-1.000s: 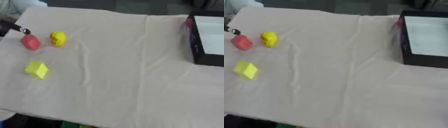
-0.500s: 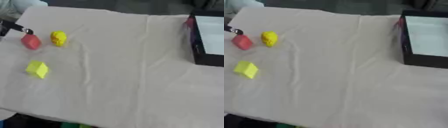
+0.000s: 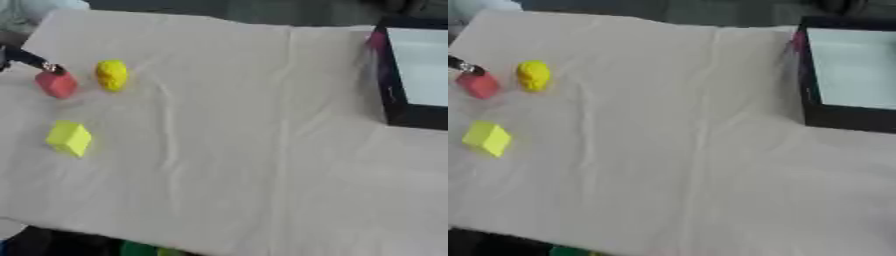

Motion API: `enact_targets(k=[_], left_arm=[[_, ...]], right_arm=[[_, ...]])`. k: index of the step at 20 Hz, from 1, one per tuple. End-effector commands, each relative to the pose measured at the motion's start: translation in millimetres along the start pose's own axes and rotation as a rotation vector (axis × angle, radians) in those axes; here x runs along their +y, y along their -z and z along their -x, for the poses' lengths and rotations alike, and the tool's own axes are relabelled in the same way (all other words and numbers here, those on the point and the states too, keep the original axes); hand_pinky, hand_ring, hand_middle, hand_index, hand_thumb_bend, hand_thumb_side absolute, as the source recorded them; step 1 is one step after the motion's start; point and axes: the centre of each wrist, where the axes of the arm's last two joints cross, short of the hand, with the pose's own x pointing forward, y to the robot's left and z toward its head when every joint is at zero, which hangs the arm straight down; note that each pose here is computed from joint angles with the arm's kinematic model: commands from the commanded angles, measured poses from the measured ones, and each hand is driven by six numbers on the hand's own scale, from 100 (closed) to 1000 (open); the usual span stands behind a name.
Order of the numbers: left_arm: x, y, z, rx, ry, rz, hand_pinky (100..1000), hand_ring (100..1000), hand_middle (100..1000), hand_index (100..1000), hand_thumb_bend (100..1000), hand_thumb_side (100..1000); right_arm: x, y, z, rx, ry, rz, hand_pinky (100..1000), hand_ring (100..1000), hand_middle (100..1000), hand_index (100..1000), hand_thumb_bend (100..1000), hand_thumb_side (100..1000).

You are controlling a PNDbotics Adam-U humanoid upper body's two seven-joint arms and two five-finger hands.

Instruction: Pick up the objects with one hand, pass them to the other hand, and then place them into the box on the other side of the table.

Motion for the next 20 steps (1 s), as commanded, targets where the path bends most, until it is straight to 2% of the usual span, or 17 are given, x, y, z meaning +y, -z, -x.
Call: enact_targets(k=[1, 6, 12, 20], left_arm=[[11.1, -3.8, -0.4, 0.007, -0.019, -0.008, 999, 926, 819, 816, 757, 312], [3.9, -0.7, -0.6, 0.037, 0.003, -0.009, 996, 927, 823, 809, 761, 313], [3.6, -0.7, -1.1, 0.044, 0.004, -0.013, 995, 927, 823, 801, 760, 315], [3.7, -0.1, 0.4, 0.043, 0.0, 0.001, 994, 926, 821, 791, 687, 211]], right_arm=[[-3.6, 3.7, -5.8, -0.011, -0.024, -0.013, 1000, 1000, 1000, 990, 100, 560], [-2.7, 3.3, -4.4, -0.006, -0.022, -0.015, 1000, 1000, 1000, 990, 100, 564], [-1.8, 1.4, -2.2, 0.002, -0.023, -0.017, 1000, 1000, 1000, 991, 100, 566], [-1.3, 0.9, -0.5, 0.008, -0.028, -0.023, 1000, 1000, 1000, 991, 100, 567]])
